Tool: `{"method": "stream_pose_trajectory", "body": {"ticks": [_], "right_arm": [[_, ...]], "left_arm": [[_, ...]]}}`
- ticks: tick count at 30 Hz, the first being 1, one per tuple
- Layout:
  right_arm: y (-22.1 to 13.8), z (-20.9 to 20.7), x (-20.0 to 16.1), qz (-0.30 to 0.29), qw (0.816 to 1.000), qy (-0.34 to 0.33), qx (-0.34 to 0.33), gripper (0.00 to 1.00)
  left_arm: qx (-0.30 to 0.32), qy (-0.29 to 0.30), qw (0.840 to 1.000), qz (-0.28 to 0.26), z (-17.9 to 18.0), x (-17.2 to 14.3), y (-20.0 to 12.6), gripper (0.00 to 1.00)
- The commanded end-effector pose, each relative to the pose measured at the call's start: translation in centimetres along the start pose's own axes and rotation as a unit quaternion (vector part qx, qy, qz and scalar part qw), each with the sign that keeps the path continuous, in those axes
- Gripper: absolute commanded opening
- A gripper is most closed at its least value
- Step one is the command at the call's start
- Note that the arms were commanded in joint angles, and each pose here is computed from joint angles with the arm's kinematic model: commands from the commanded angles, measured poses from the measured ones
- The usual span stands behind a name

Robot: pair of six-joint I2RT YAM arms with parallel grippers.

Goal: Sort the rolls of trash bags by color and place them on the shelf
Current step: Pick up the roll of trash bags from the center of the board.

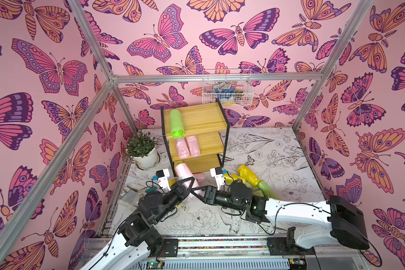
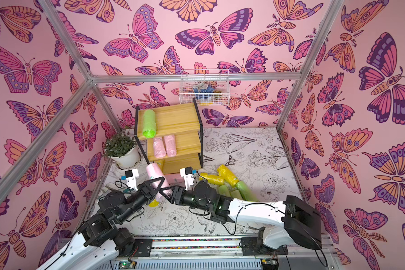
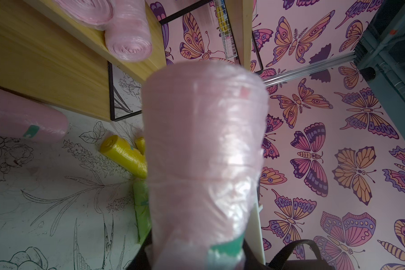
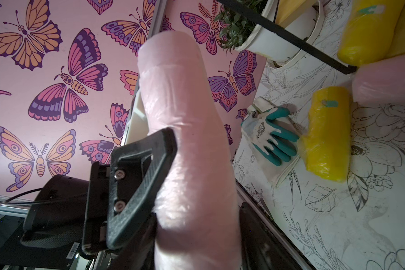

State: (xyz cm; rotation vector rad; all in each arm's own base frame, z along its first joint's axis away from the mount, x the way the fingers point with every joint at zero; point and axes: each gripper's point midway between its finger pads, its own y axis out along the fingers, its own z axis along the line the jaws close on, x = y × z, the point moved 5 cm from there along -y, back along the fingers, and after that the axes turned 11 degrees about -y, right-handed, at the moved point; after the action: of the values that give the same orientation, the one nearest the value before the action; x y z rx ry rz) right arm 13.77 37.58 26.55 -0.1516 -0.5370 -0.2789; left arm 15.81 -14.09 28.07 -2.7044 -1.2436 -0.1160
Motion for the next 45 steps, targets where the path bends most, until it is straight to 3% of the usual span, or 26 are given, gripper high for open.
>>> {"method": "stream_pose_trajectory", "body": {"ticks": [1, 7, 14, 17, 28, 29, 30, 32, 38, 45], "right_arm": [[0.5, -1.3, 1.3, -0.023, 0.999, 0.007, -0.029, 0.53], [-0.4, -1.4, 1.6, -0.039, 0.999, 0.007, -0.031, 0.66], [-0.8, -1.4, 1.8, -0.044, 0.998, 0.002, -0.033, 0.62], [-0.5, -1.5, 2.0, -0.045, 0.998, 0.002, -0.033, 0.55], [0.7, -1.0, 2.0, -0.034, 0.999, 0.019, -0.009, 0.13], [0.6, -1.0, 2.0, -0.031, 0.999, 0.020, -0.009, 0.09], [0.5, -1.1, 1.9, -0.030, 0.999, 0.020, -0.011, 0.05], [0.1, -1.2, 1.9, -0.029, 0.999, 0.018, -0.021, 0.00], [-2.3, -2.6, 2.4, -0.040, 0.995, -0.014, -0.093, 0.00], [-5.4, -3.9, 5.3, -0.070, 0.986, -0.043, -0.145, 0.00]], "left_arm": [[-0.069, -0.009, 0.997, 0.036, -2.5, -0.8, -0.6, 0.00], [-0.069, -0.013, 0.997, 0.035, -2.2, -0.8, -0.7, 0.00], [-0.065, -0.021, 0.997, 0.036, -2.1, -0.9, -0.5, 0.00], [-0.065, -0.022, 0.997, 0.041, -2.2, -1.0, -0.4, 0.00], [-0.057, -0.031, 0.997, 0.050, -1.6, -1.4, -0.1, 0.00], [-0.054, -0.031, 0.997, 0.052, -1.4, -1.4, 0.0, 0.14], [-0.051, -0.030, 0.997, 0.054, -1.3, -1.5, 0.1, 0.48], [-0.043, -0.029, 0.997, 0.061, -1.0, -1.7, 0.3, 0.99], [-0.005, 0.030, 0.997, 0.065, -1.1, -1.7, -0.2, 1.00], [0.135, 0.072, 0.987, 0.040, 1.1, -0.5, -2.6, 1.00]]}}
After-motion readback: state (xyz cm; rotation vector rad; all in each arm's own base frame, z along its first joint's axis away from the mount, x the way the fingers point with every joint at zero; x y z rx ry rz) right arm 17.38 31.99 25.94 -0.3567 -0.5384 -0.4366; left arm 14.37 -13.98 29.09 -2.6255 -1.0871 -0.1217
